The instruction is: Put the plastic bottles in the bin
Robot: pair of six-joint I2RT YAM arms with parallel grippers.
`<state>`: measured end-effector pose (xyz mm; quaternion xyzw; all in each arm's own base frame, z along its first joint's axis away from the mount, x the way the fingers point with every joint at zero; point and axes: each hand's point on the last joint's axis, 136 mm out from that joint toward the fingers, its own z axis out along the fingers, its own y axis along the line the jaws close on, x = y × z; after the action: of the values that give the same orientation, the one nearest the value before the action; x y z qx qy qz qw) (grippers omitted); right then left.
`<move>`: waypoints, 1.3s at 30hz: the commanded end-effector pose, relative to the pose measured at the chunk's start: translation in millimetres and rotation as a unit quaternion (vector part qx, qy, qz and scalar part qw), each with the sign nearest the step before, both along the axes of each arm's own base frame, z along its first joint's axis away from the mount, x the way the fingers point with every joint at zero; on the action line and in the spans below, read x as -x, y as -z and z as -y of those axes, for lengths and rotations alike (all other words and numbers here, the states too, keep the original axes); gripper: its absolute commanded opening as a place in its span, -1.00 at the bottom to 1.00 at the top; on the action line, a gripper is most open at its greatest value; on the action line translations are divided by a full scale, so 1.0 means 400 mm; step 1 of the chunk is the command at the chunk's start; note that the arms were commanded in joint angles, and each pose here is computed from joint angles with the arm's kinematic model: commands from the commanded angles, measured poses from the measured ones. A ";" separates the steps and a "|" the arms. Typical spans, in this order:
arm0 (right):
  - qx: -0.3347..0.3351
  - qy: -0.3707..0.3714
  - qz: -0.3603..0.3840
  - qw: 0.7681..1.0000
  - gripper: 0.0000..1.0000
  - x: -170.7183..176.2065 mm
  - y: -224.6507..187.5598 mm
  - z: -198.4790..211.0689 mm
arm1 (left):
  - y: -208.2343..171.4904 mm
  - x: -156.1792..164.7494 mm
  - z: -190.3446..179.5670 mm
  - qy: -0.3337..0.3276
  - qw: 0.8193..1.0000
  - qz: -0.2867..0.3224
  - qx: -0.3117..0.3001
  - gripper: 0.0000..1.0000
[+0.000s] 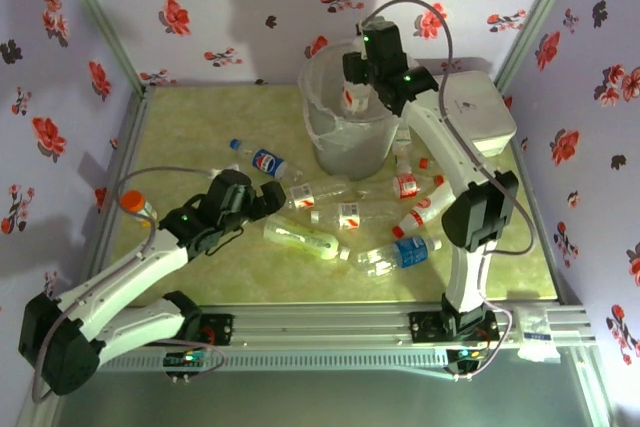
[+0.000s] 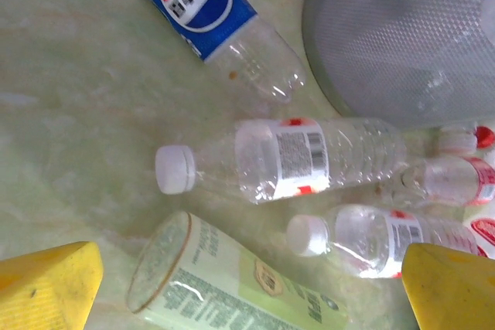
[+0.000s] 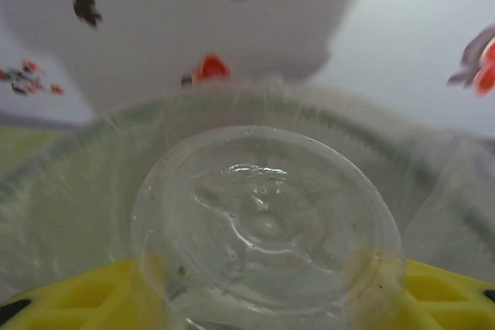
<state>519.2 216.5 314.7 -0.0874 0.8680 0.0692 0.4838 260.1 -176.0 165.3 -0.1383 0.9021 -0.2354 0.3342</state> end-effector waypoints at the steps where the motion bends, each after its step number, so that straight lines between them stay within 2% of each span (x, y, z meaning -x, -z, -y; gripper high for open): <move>1: -0.046 -0.010 -0.037 0.998 0.27 0.000 0.008 -0.008 | -0.012 -0.045 -0.017 -0.027 0.999 0.019 -0.003 1.00; 7: -0.042 -0.002 -0.074 0.996 0.41 -0.023 0.084 -0.001 | -0.017 -0.084 -0.010 -0.015 1.000 0.022 -0.015 1.00; 12: -0.049 -0.003 -0.065 0.997 0.74 -0.019 0.037 0.015 | 0.004 -0.107 -0.022 -0.019 1.000 0.012 -0.012 1.00; 16: -0.053 -0.007 -0.047 0.997 0.83 0.010 -0.042 0.039 | 0.024 -0.133 -0.035 -0.024 1.000 0.001 -0.011 1.00; 23: -0.068 -0.010 0.002 0.998 0.85 0.154 -0.206 0.100 | 0.045 -0.217 0.003 -0.007 0.999 -0.017 -0.037 1.00; 26: -0.089 -0.018 0.011 0.996 0.86 0.235 -0.232 0.118 | 0.073 -0.261 0.024 -0.008 0.998 -0.040 -0.052 1.00; 33: -0.136 -0.017 -0.007 0.991 0.84 0.395 -0.182 0.161 | 0.146 -0.328 0.064 -0.010 0.995 -0.073 -0.060 0.96; 39: -0.118 0.035 -0.032 0.992 0.84 0.502 -0.073 0.246 | 0.206 -0.350 0.093 -0.013 0.995 -0.092 -0.042 0.96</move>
<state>330.4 133.6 354.3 -0.0292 0.8679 0.1693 0.4661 388.4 -205.9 81.0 -0.1485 0.9418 -0.1615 0.2546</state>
